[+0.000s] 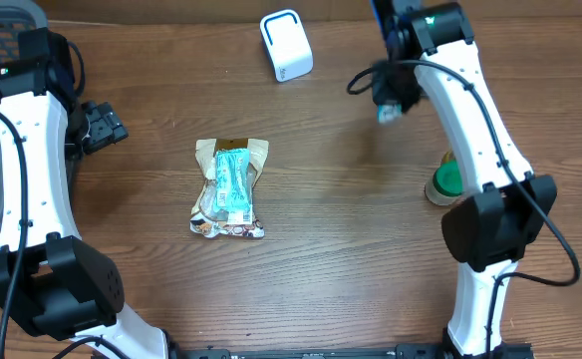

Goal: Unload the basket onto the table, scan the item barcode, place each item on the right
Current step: 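Move the teal pack right and lower it beside the green jar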

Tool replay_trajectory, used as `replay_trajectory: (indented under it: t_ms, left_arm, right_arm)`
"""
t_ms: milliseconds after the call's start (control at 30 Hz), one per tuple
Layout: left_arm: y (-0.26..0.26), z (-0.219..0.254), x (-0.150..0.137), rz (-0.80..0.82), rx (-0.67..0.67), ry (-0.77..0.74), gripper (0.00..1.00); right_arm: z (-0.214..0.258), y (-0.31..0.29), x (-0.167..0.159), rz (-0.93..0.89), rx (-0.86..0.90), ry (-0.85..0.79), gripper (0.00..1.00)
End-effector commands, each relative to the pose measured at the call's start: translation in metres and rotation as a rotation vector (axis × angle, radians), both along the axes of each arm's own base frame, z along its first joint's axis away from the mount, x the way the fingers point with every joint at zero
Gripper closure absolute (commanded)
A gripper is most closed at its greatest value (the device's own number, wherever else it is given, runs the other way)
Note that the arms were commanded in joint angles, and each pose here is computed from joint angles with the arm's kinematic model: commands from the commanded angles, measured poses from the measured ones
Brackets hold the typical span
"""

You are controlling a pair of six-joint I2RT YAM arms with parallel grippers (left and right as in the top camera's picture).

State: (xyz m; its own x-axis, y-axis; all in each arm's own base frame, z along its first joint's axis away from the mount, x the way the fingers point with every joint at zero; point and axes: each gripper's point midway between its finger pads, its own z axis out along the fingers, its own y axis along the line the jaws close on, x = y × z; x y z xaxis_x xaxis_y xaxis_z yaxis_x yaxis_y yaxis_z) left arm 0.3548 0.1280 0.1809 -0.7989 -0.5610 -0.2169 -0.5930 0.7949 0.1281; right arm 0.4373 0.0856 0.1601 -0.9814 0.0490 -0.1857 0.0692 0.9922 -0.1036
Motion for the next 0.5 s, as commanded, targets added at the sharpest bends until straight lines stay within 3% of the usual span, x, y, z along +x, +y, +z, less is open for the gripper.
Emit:
replay_trajectory:
  t_ms: [0,167,467]
  left_arm:
    - [0.002,0.002,0.004,-0.018,0.016,0.000,0.00]
    - [0.003,0.002,0.003,-0.016,0.017,0.000,0.00]
    - [0.002,0.002,0.004,-0.018,0.017,0.000,0.00]
  right_arm:
    - [-0.041,-0.004,-0.019,-0.078,0.053,0.128,0.95]
    - [-0.074,-0.014,-0.024,-0.097,0.040,0.163,0.92]
    - [-0.089,-0.029,-0.026,-0.103,-0.047,0.158,0.92]
